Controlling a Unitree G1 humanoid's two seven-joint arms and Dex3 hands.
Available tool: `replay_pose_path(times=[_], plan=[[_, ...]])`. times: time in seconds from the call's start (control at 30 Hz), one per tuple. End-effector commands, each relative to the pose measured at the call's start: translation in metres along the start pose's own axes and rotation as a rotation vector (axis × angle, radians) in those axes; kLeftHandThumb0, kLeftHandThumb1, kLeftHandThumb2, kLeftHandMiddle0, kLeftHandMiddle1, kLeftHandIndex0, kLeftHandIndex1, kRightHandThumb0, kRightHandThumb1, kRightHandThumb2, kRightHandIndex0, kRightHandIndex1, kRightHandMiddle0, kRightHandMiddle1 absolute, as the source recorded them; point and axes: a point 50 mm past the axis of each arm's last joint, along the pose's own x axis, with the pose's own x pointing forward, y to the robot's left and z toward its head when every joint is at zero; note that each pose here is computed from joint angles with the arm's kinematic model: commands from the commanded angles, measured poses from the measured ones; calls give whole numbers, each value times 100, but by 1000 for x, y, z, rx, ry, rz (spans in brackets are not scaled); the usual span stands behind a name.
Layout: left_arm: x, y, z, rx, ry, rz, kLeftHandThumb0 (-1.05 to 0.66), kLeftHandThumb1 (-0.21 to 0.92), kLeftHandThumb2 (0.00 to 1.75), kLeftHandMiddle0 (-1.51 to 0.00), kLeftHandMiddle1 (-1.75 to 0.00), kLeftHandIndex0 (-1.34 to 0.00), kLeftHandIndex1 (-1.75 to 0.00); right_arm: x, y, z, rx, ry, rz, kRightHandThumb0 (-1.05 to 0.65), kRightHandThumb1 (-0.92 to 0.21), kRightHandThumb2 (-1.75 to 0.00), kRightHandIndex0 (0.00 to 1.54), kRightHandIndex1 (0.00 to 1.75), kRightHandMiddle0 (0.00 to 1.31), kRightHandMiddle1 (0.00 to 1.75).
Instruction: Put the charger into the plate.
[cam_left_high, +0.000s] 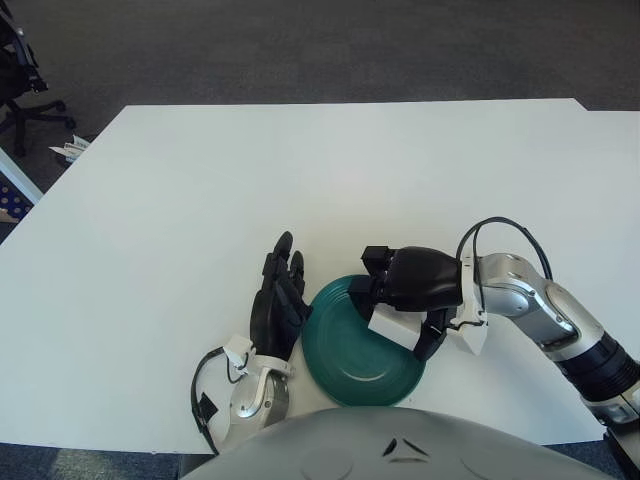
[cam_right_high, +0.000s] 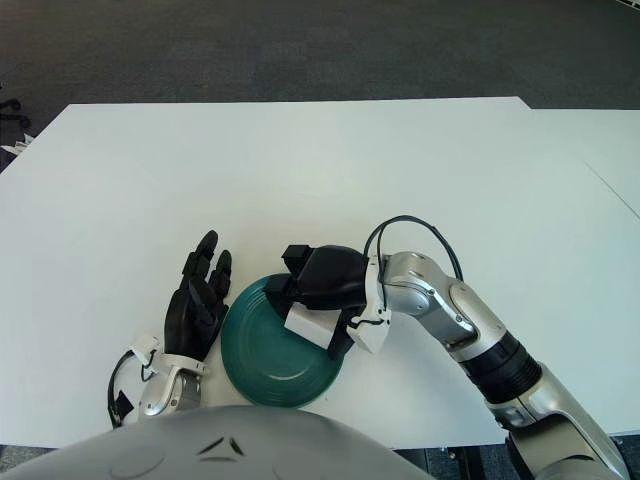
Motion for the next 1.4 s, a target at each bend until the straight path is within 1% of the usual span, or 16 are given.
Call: replay_pose_path(times=[0.0, 0.1, 0.17, 0.33, 0.67, 0.8, 0.83, 0.87, 0.9, 0.93, 1.0, 1.1, 1.13, 1.23, 1.3, 1.37], plan=[[0, -10, -3, -65, 9, 17, -105, 92, 99, 0, 0, 0, -17, 3, -1, -3, -30, 1, -3, -43, -49, -109, 119, 175, 48, 175], [0, -10, -3, -57, 8, 16, -105, 92, 99, 0, 0, 0, -16, 5, 1, -3, -44, -6, 6, -43, -49, -110, 119, 175, 48, 175], [0, -11, -2, -42, 6, 15, -105, 92, 99, 0, 0, 0, -15, 11, 4, -3, -61, -14, 24, -43, -49, -110, 119, 175, 48, 175], [1, -12, -1, -24, 1, 16, -105, 92, 100, 0, 0, 0, -13, 23, 18, -6, -77, -15, 60, -43, -48, -111, 118, 175, 49, 175], [2, -14, 0, -27, 7, 4, -105, 92, 100, 0, 0, 0, -15, 25, 24, -7, -107, -28, 61, -43, -48, -111, 117, 175, 49, 175], [2, -15, -1, -22, 12, 0, -105, 92, 100, 0, 0, 0, -15, 27, 26, -8, -97, -34, 67, -42, -53, -104, 112, 175, 45, 175], [2, -15, -1, -20, 13, 0, -105, 92, 100, 0, 0, 0, -15, 27, 27, -8, -94, -37, 68, -41, -57, -99, 107, 175, 42, 175], [2, -15, -1, -14, 13, -1, -105, 92, 100, 0, 0, 0, -15, 27, 27, -8, -99, -41, 72, -40, -65, -89, 99, 175, 37, 175], [2, -15, -1, -9, 13, -1, -105, 92, 100, 0, 0, 0, -15, 27, 27, -8, -103, -43, 75, -53, -74, -83, 90, 175, 36, 171], [2, -15, -1, -5, 14, 1, -105, 92, 100, 0, 0, 0, -15, 26, 28, -8, -117, -41, 91, -57, -78, -81, 87, 175, 35, 169], [2, -15, -1, -1, 15, 3, -105, 92, 100, 0, 0, 0, -15, 24, 28, -8, -135, -36, 113, -73, -86, -79, 70, 175, 25, 160], [2, -15, -2, -3, 15, 5, -105, 92, 99, 0, 0, 0, -16, 21, 28, -8, -145, -30, 134, -83, -90, -82, 57, 175, 16, 152], [2, -15, -2, -8, 13, 4, -105, 92, 99, 0, 0, 0, -16, 19, 26, -7, -148, -28, 145, -84, -91, -83, 55, 175, 15, 151], [3, -15, -3, -20, 11, -3, -105, 92, 97, 0, 0, 0, -16, 15, 23, -3, -155, -23, 180, -92, -92, -89, 34, 175, 6, 137], [3, -15, -3, -22, 11, -6, -105, 92, 97, 0, 0, 0, -16, 15, 21, -3, -156, -20, 194, -95, -92, -92, 26, 175, 3, 128], [3, -15, -3, -22, 12, -7, -105, 92, 96, 0, 0, 0, -16, 13, 18, -3, -154, -19, 191, -97, -92, -94, 22, 175, 1, 123]])
